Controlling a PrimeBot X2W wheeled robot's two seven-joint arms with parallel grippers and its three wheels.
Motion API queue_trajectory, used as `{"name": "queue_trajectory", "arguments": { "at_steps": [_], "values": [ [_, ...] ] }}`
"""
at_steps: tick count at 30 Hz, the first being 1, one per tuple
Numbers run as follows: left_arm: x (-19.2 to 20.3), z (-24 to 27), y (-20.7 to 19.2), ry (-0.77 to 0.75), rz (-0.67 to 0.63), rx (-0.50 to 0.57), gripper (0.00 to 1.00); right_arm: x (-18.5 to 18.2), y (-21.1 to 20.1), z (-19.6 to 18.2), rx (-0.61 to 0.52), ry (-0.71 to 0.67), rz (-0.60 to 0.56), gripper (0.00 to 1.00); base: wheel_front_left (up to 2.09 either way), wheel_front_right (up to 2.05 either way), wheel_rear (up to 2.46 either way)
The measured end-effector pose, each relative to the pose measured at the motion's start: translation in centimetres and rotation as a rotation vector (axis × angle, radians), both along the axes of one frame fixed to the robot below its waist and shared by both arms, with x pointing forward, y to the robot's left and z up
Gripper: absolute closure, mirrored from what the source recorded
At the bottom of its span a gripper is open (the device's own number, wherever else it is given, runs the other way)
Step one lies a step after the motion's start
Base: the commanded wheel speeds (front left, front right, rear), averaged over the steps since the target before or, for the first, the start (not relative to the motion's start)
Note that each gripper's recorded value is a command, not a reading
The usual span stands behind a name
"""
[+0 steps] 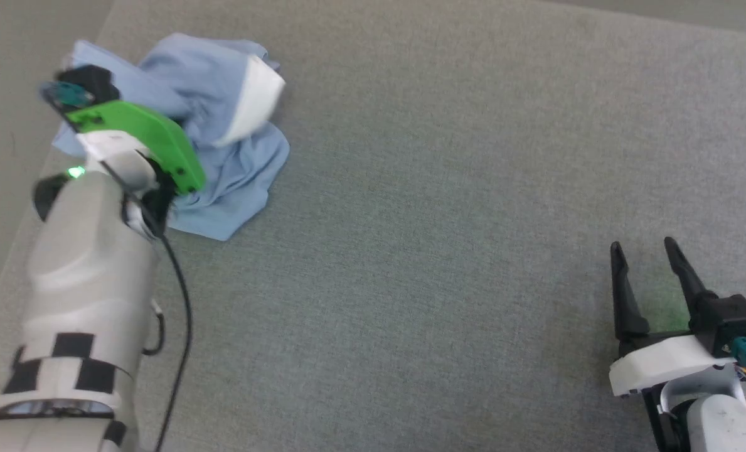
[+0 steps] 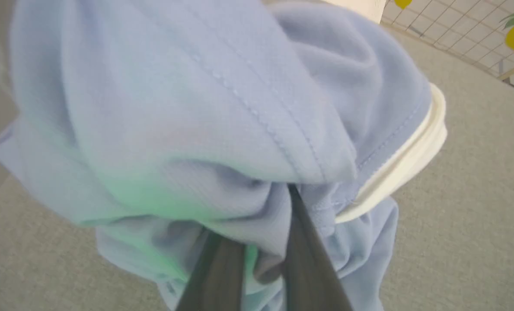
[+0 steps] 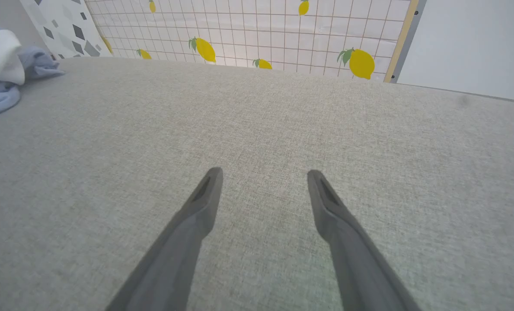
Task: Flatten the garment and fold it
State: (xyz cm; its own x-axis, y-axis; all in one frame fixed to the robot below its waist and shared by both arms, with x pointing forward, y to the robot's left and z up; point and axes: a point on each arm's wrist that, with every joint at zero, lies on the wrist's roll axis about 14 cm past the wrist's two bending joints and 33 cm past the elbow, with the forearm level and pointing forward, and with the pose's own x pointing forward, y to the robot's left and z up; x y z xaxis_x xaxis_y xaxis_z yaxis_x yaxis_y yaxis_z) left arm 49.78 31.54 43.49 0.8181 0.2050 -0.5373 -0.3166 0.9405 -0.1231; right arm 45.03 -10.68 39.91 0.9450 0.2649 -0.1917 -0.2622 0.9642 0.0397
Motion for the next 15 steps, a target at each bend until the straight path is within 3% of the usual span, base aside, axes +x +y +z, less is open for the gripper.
{"name": "queue_trajectory", "arguments": {
  "at_steps": [6, 15],
  "values": [
    [1.5, 8.9, 2.5, -0.28, 0.027, 0.085, 1.0, -0.7, 0.6, 1.3, 0.039, -0.023, 0.009, 0.0, 0.0, 0.0, 0.0],
    [2.3, 23.8, 0.7, -0.639, -0.09, 0.192, 1.0, -2.0, 0.5, 3.4, 0.077, -0.059, -0.005, 0.0, 0.0, 0.0, 0.0]
  ]
}}
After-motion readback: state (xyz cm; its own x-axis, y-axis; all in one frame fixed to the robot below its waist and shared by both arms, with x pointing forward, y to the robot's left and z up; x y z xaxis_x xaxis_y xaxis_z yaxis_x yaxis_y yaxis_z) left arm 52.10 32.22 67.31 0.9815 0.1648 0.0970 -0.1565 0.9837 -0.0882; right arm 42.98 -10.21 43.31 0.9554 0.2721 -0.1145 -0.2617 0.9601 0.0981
